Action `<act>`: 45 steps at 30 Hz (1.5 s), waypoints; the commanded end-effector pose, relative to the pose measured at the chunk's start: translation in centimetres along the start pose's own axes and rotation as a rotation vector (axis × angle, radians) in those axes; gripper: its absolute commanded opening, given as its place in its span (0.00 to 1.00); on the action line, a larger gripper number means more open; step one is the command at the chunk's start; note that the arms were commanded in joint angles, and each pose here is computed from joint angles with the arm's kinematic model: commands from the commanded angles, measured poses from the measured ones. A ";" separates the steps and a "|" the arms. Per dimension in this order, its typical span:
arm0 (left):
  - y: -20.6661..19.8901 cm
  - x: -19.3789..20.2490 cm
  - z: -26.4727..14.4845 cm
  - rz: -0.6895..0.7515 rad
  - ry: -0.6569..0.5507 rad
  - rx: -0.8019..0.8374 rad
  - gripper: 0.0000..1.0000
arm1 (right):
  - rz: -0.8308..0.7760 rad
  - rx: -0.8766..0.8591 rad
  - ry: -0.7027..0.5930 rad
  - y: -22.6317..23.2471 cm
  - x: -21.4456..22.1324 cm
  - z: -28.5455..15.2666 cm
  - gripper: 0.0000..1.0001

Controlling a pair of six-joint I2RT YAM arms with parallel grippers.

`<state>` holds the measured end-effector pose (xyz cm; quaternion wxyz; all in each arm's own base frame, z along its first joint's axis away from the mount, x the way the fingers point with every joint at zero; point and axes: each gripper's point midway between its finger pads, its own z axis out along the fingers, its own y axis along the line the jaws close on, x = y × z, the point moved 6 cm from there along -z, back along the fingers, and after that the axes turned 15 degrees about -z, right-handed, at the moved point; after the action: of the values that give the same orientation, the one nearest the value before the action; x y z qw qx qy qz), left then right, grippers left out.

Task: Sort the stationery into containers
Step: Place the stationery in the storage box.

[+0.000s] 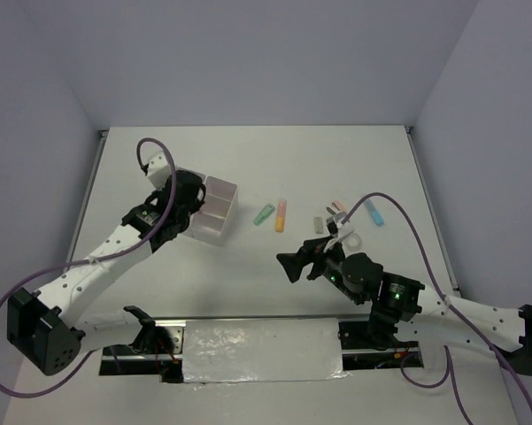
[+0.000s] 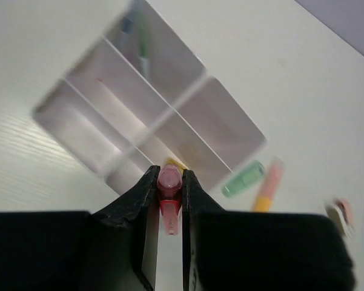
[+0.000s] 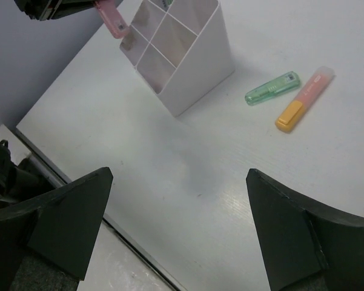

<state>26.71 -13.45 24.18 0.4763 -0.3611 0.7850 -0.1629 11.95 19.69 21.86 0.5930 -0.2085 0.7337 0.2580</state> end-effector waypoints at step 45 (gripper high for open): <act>2.7 -5.5 5.4 -0.210 -0.314 -0.114 0.74 | 0.056 0.255 0.193 -1.5 0.9 2.5 1.00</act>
<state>32.95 -7.21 20.59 0.5484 -0.4985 0.6675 -0.0719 12.70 19.62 18.23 0.5271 -0.2191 0.8033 0.1698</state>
